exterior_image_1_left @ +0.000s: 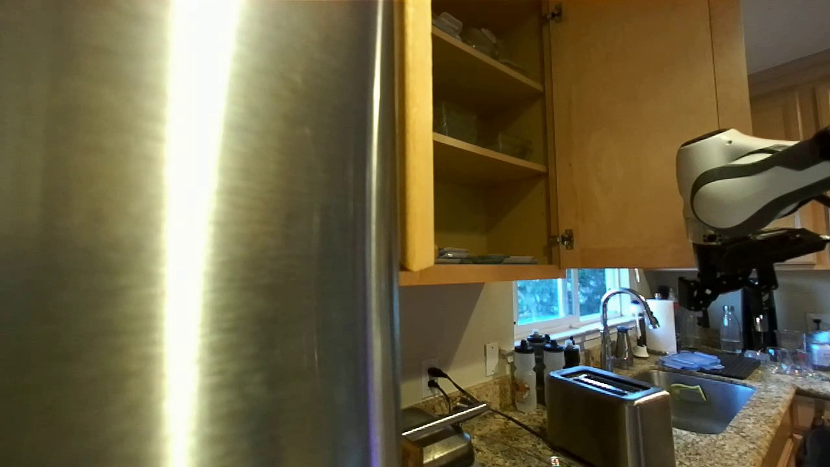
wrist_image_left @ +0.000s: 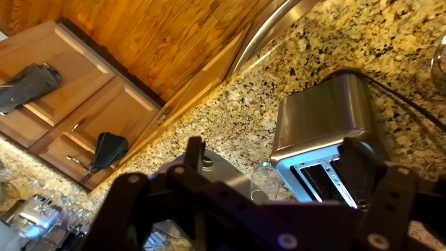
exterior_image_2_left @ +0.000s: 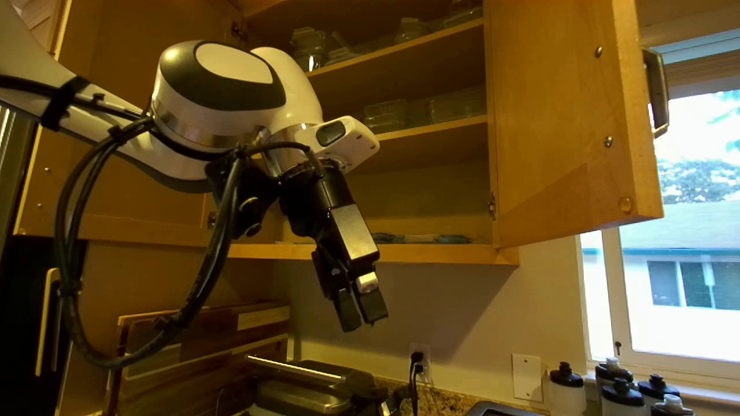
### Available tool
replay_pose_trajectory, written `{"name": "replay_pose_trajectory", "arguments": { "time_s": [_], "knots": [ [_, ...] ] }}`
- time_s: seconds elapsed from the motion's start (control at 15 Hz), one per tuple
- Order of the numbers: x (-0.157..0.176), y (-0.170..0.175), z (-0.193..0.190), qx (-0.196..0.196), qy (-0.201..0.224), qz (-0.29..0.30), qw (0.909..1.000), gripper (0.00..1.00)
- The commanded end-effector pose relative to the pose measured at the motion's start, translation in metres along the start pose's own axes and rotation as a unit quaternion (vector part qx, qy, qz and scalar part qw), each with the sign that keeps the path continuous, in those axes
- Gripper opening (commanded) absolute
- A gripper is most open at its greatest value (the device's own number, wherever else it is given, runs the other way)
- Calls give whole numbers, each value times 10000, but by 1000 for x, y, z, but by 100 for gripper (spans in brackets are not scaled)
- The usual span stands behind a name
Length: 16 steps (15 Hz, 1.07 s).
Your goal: Close both doors to the cupboard
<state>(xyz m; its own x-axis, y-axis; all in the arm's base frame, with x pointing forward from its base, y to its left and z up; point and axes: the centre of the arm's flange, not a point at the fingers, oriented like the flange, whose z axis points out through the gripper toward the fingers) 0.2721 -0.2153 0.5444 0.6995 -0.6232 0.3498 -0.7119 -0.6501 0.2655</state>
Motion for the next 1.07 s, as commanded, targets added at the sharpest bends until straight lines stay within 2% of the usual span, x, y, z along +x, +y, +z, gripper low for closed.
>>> {"name": "replay_pose_trajectory", "arguments": {
  "time_s": [0.0, 0.53, 1.0],
  "knots": [
    [1, -1, -1, 14, 44, -22, 10000, 100],
    [3, -4, -5, 40, 96, -59, 9999, 100],
    [-1, 60, 9, -580, 635, -397, 9955, 100]
  ]
}}
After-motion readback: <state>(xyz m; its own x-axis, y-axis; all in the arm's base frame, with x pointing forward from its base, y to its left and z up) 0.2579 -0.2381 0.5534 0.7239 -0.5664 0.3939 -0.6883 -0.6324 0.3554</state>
